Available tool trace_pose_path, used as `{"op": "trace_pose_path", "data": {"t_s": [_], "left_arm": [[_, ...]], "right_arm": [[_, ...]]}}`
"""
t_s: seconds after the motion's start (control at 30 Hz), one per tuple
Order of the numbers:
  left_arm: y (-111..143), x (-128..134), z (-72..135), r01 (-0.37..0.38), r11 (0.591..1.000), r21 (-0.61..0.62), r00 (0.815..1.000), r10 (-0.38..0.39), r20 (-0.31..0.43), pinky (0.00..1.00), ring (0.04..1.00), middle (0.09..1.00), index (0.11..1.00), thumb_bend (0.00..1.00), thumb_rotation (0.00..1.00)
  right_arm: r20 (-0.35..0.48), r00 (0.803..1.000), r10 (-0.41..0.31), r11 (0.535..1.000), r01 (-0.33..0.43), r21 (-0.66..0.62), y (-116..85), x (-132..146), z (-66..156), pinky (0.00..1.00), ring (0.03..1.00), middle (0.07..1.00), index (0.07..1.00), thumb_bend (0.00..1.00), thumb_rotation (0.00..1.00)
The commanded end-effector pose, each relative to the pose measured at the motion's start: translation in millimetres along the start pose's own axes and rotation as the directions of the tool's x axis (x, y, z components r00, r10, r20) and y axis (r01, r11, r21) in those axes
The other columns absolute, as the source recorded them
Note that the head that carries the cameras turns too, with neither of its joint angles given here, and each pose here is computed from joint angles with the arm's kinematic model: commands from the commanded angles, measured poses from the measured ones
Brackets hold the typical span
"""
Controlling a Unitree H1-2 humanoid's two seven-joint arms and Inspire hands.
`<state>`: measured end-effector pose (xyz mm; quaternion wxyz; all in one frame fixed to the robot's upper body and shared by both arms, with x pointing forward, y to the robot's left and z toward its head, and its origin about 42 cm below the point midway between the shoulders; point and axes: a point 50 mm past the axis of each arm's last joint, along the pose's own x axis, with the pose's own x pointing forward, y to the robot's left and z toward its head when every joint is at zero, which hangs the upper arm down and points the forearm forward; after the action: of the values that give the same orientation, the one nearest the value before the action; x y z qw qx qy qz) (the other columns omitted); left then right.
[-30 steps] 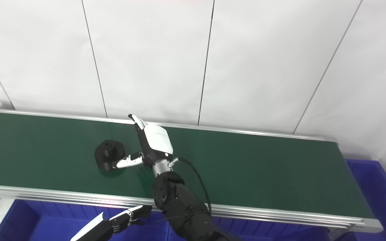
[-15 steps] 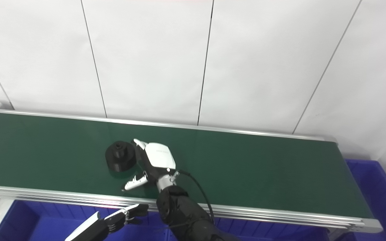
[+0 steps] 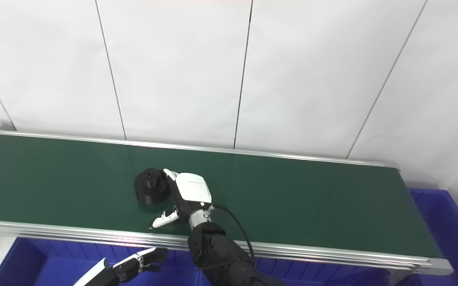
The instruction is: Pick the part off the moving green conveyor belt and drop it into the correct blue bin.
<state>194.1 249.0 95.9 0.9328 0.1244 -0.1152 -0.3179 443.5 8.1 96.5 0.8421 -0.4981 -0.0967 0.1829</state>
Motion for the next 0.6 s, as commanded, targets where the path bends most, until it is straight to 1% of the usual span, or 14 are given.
{"op": "trace_pose_path", "data": {"t_s": [0.0, 0.1, 0.23, 0.3, 0.57], "left_arm": [[7, -3, 11, -0.018, 1.0, 0.023, 0.998, 0.017, 0.055, 0.83, 0.891, 0.91, 0.89, 0.52, 0.6], [5, -7, 12, -0.018, 1.0, 0.023, 0.999, 0.016, 0.051, 0.83, 0.894, 0.914, 0.892, 0.52, 0.59], [5, -12, 13, -0.021, 1.0, 0.023, 0.999, 0.02, 0.046, 0.83, 0.895, 0.915, 0.892, 0.52, 0.59], [6, -13, 15, -0.02, 1.0, 0.024, 0.999, 0.019, 0.046, 0.83, 0.895, 0.915, 0.894, 0.52, 0.59], [6, -19, 22, -0.014, 1.0, 0.016, 0.998, 0.013, 0.063, 0.84, 0.901, 0.916, 0.895, 0.54, 0.6]], "right_arm": [[0.038, 0.998, -0.048, 0.999, 0.048, -0.005, -21, 18, 25, 0.79, 0.866, 0.886, 0.907, 0.95, 0.23], [0.024, 0.998, -0.053, 0.999, 0.053, -0.003, -25, 20, 24, 0.8, 0.865, 0.882, 0.904, 0.94, 0.23], [0.012, 0.997, -0.075, 0.997, 0.075, -0.003, -31, 25, 28, 0.76, 0.83, 0.861, 0.877, 0.94, 0.23], [0.008, 0.997, -0.081, 0.997, 0.081, -0.009, -33, 26, 30, 0.75, 0.829, 0.859, 0.873, 0.93, 0.23], [-0.012, 0.996, -0.088, 0.995, 0.088, -0.045, -32, 28, 36, 0.72, 0.787, 0.829, 0.841, 0.92, 0.26]]}}
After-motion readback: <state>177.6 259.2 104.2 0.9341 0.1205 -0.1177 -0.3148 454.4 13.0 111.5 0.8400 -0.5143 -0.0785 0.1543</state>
